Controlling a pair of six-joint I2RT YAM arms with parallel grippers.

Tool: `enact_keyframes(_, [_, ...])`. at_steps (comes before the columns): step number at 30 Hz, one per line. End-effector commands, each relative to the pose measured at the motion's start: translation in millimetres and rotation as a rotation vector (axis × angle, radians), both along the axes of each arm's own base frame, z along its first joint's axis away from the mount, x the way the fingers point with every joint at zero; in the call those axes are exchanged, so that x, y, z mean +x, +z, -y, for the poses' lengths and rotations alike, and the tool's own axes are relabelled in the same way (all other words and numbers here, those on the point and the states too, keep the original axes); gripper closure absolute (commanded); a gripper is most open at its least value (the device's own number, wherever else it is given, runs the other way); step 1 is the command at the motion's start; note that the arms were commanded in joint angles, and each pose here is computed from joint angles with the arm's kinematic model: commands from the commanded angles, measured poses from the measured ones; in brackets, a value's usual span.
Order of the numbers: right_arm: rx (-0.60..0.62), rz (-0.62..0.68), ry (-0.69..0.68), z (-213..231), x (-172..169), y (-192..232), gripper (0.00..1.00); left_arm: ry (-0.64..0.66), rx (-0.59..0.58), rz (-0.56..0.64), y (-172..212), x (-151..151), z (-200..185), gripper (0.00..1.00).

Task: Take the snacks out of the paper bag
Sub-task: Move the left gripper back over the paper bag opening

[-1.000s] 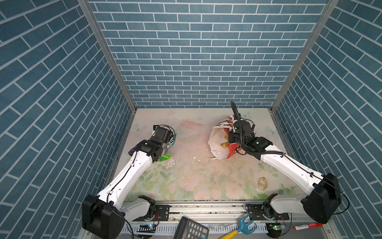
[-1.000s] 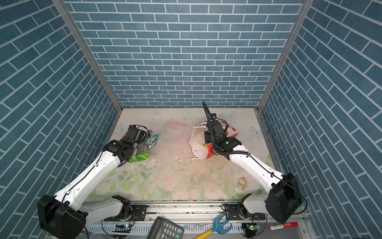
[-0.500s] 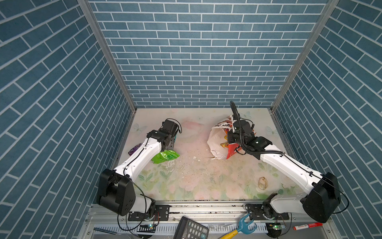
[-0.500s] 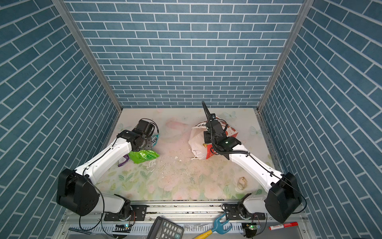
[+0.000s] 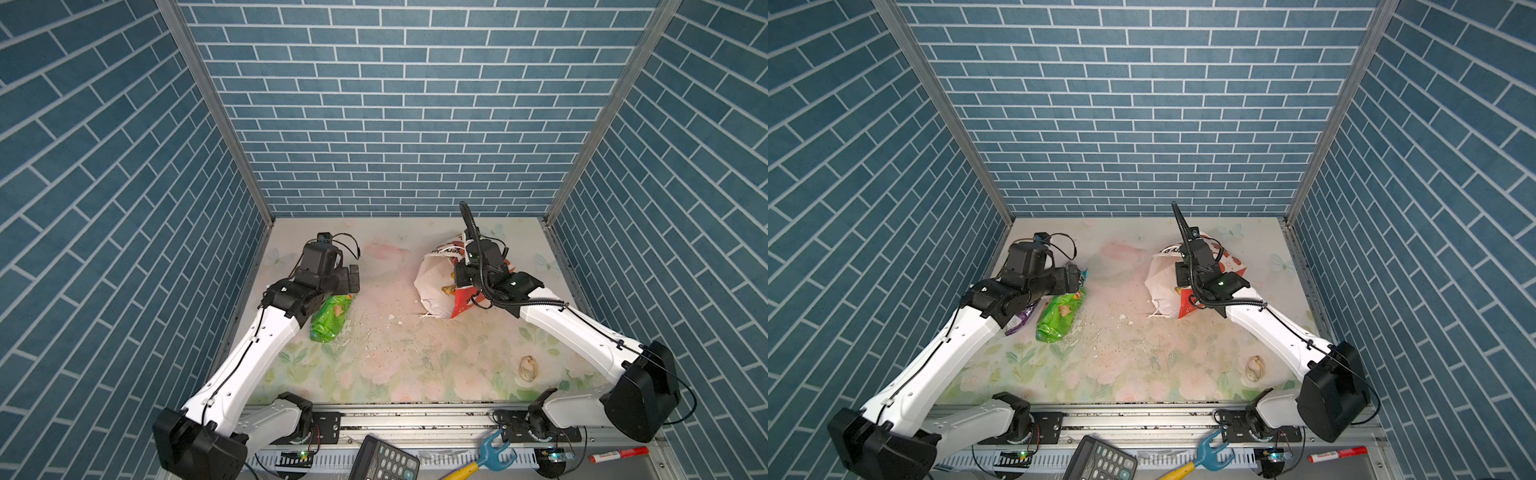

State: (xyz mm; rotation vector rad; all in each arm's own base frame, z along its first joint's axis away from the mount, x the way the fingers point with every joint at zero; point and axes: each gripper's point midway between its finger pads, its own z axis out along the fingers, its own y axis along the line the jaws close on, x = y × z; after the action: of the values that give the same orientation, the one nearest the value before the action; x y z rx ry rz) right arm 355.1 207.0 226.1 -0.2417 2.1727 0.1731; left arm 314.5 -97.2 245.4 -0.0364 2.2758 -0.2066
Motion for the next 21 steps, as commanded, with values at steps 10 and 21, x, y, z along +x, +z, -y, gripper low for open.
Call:
enact_keyframes(10, [0.036, -0.018, -0.065, 0.3, 8.3, 10.0, 1.00, -0.090, -0.222, 0.163, -11.9, -24.1, 24.6, 0.00])
enact_keyframes(21, [0.016, -0.058, -0.069, 1.9, 5.2, 2.2, 1.00, -0.327, -0.278, 0.235, -22.2, -41.3, 92.4, 0.00])
